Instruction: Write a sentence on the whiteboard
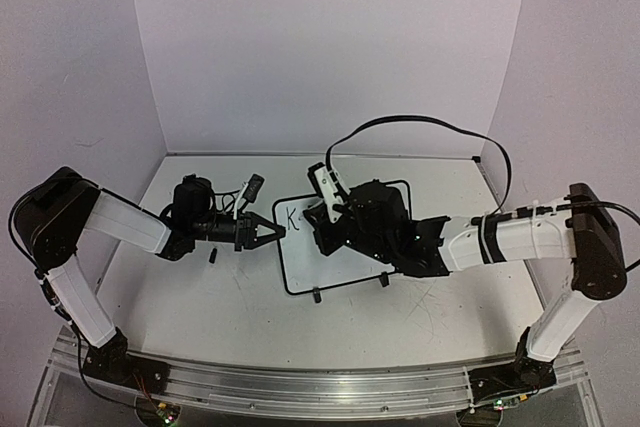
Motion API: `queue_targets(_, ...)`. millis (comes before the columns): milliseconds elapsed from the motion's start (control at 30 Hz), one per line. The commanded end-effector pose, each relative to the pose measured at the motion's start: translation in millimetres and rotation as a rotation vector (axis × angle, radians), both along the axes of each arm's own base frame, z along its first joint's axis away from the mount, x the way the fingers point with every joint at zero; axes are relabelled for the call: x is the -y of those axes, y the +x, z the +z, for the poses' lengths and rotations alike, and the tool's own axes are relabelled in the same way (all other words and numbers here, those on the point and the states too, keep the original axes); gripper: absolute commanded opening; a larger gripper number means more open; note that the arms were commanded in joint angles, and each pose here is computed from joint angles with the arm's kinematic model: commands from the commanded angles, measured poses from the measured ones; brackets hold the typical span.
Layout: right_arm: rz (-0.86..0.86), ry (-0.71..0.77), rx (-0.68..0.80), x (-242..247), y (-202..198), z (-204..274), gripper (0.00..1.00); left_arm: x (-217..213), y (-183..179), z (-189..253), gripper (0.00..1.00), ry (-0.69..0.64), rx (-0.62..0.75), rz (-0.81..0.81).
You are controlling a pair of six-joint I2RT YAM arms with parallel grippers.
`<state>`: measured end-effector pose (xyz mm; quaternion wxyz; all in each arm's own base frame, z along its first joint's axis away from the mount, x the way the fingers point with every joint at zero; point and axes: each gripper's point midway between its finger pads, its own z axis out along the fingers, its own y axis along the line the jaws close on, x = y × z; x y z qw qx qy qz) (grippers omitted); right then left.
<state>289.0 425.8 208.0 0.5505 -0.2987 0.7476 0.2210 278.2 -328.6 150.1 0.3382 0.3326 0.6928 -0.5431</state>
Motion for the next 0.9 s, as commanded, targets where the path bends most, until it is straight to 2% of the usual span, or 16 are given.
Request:
queue_targets(0,-0.035,0.035,0.022,-4.8,8.2,14.4,0.00,0.2,-2.8,24.4,0.00,-0.041,0.063,-0.019)
queue_targets(867,-0.153,0.033,0.059,22.4,15.7,24.3,0.00,0.2,-2.2,24.2,0.00,-0.038,0.062,-0.017)
